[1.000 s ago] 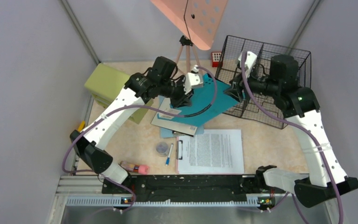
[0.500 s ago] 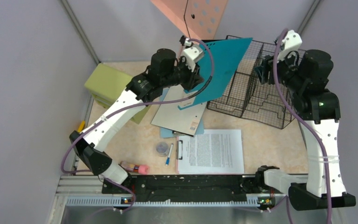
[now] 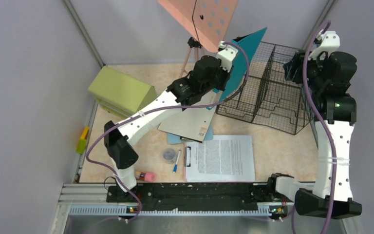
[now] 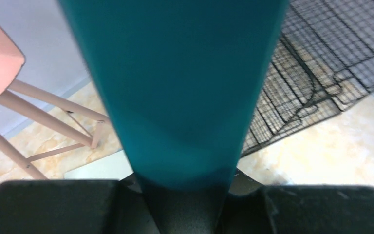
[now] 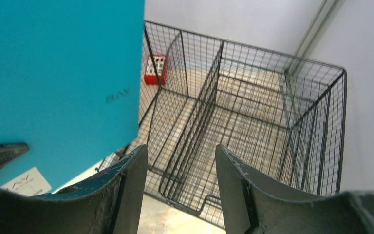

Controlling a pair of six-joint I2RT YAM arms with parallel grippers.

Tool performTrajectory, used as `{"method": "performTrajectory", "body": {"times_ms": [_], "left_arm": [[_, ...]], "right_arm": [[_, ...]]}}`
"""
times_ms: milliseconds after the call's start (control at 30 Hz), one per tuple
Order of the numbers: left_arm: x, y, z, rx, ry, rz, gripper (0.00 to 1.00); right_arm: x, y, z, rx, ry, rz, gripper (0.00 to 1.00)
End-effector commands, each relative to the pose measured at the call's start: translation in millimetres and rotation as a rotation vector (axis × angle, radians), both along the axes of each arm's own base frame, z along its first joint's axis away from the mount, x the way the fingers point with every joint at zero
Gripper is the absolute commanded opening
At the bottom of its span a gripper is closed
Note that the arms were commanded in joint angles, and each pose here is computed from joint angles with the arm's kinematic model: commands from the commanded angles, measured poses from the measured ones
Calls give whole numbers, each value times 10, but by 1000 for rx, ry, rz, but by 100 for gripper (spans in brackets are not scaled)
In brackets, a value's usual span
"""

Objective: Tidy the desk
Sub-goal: Place the folder in the storage box.

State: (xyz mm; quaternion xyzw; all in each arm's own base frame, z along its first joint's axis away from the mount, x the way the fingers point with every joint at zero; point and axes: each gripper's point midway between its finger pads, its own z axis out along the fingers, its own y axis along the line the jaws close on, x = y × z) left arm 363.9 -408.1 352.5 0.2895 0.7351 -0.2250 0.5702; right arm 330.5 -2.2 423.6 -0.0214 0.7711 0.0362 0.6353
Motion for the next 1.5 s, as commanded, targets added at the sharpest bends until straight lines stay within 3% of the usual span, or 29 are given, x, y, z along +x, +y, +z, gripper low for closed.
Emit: {"method": "performTrajectory", "body": {"times_ms": [0, 200, 500, 733, 1467], "left_arm": [[227, 5, 701, -144, -193, 157, 0], [358, -115, 643, -107, -258, 220, 0], [590, -234, 448, -165, -226, 325, 0], [744, -446, 355, -249, -217, 321, 0], [1152, -623, -105, -333, -216, 217, 0]], "right_arm": [[94, -68, -11, 52, -19, -26, 53], [146, -91, -123, 52, 1, -17, 53], [167, -74, -149, 51, 0, -3, 53], [125, -49, -204, 46, 3, 11, 52], [120, 49, -517, 63, 66, 68, 52]]}}
